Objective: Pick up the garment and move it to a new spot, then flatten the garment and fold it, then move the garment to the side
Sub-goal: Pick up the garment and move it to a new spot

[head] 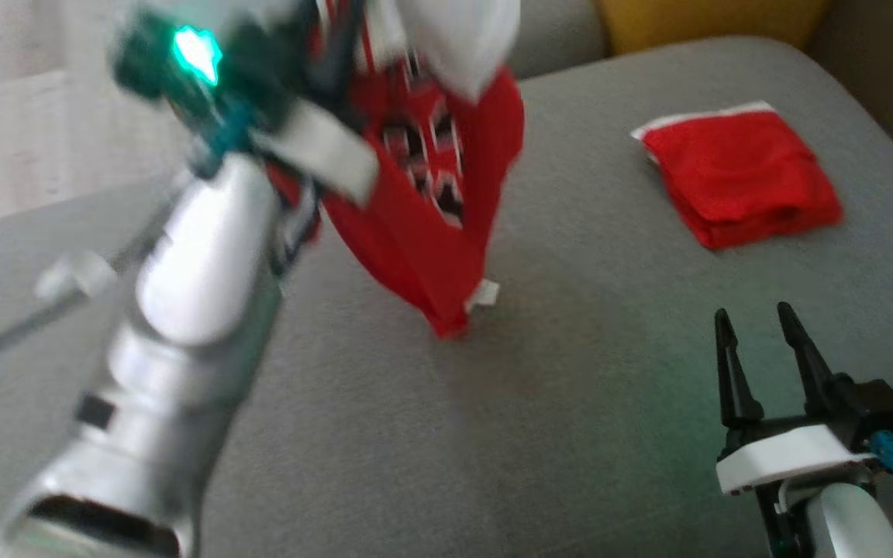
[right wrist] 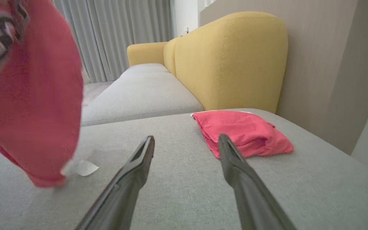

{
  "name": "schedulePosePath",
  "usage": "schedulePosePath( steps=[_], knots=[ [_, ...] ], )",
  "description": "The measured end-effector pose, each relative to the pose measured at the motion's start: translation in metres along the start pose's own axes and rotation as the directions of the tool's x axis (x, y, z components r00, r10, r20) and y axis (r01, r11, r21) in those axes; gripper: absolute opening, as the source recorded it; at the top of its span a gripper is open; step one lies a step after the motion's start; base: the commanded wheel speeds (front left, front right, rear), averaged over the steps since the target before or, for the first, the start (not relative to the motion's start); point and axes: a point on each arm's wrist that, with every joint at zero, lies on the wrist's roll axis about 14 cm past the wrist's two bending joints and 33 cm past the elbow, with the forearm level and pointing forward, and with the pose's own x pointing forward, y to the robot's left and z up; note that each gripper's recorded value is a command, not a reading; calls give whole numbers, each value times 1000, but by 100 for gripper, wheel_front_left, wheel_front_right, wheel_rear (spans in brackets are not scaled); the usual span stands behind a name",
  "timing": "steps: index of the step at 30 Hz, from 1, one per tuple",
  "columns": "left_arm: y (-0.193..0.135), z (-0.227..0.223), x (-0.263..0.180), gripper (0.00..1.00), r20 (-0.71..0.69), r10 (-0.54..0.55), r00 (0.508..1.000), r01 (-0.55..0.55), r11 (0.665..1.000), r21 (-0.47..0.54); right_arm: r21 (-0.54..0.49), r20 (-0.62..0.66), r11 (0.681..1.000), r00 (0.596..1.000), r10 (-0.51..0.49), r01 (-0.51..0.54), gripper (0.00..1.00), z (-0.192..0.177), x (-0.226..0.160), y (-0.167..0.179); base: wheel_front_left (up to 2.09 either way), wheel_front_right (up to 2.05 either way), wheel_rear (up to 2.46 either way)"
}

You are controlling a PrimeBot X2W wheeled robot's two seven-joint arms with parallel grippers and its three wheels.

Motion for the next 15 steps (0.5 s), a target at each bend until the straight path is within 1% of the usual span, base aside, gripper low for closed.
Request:
schedulePosePath(
  steps=[2, 4, 6, 7, 8, 9, 10, 11, 12, 13, 14, 15],
  knots=[
    [-31, -45, -8, 0, -90, -70, 993, 65, 996, -53, 4, -15, 1000, 1000, -24, 24, 100, -4, -4, -5, 0, 0, 0],
    [-66, -98, -28, 0, -198, -153, 968, 130, 983, -126, 7, -38, 999, 999, -38, 38, 100, -11, -3, -7, 0, 0, 0],
    [-105, -149, -60, 0, -300, -251, 920, 195, 960, -202, 2, -59, 999, 998, -33, 33, 100, -16, 1, -4, 0, 0, 0],
    [-124, -173, -81, 0, -352, -300, 887, 224, 944, -241, -1, -66, 1000, 998, -26, 26, 100, -18, 5, -2, 0, 0, 0],
    [-141, -195, -102, 52, -402, -344, 849, 246, 929, -276, 4, -70, 1000, 997, -23, 23, 100, -19, 9, 0, 0, 0, 0],
    [-154, -211, -121, 100, -442, -379, 813, 260, 916, -306, 19, -71, 999, 997, -27, 28, 100, -19, 13, 0, 0, 0, 0],
    [-165, -225, -138, 100, -471, -405, 783, 265, 904, -336, 31, -73, 999, 997, -27, 29, 100, -20, 17, 1, 0, 0, 0],
    [-172, -232, -149, 100, -484, -425, 765, 262, 892, -368, 34, -78, 999, 997, -22, 24, 100, -22, 21, 3, 0, 0, 0],
    [-176, -236, -154, 100, -485, -429, 762, 246, 885, -396, 38, -85, 999, 996, -14, 17, 100, -24, 23, 6, 0, 0, 0],
    [-177, -236, -154, 100, -477, -428, 768, 230, 879, -418, 42, -92, 999, 996, -5, 8, 100, -26, 25, 9, 0, 0, 0],
    [-177, -229, -149, 100, -449, -421, 788, 219, 874, -434, 46, -98, 999, 995, 7, -2, 100, -29, 27, 14, 0, 0, 0],
    [-175, -217, -140, 100, -412, -401, 818, 208, 875, -437, 49, -104, 999, 994, 18, -13, 100, -31, 28, 18, 0, 0, 0]
  ],
)
